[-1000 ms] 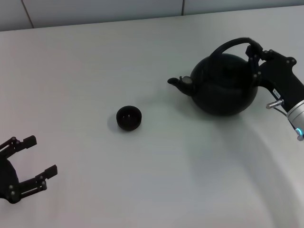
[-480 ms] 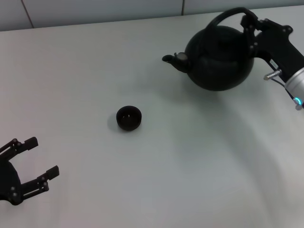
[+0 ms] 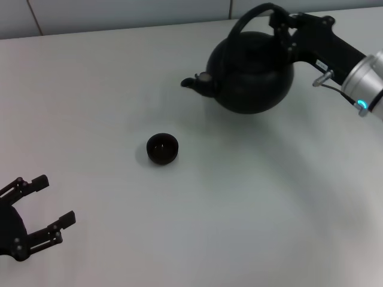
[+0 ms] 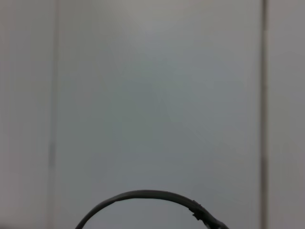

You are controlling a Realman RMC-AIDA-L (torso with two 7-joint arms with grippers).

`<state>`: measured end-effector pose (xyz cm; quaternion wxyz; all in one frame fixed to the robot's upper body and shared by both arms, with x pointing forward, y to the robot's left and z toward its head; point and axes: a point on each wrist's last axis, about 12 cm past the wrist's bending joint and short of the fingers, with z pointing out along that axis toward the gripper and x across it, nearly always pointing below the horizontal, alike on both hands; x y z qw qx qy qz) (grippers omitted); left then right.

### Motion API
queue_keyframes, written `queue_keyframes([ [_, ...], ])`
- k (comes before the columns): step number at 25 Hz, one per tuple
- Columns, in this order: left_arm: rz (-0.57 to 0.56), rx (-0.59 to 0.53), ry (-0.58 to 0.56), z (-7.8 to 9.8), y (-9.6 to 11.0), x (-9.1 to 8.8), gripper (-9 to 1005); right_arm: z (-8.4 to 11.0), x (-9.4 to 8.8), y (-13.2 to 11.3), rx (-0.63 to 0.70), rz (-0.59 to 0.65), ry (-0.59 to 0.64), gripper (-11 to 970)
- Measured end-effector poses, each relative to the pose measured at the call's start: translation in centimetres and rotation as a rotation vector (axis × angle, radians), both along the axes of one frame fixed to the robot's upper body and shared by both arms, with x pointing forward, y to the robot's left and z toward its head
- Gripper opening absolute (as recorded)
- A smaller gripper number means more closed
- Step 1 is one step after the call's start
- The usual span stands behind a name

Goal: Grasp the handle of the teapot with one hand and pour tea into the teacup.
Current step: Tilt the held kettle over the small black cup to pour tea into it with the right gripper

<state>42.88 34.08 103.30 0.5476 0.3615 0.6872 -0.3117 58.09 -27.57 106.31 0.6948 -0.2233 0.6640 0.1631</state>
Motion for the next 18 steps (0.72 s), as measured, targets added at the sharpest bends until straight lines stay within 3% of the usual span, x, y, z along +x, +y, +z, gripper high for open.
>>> queue_keyframes([
  [10,-0.001,-0.003,-0.001,0.0,-0.1,0.0,862,2.3,2.5,2.2,-0.13,0.24,0.061,81],
  [18,0.008,-0.008,-0.006,0.0,0.0,-0.1,862,3.0,3.1,2.3,-0.181,0.267,0.045,81],
])
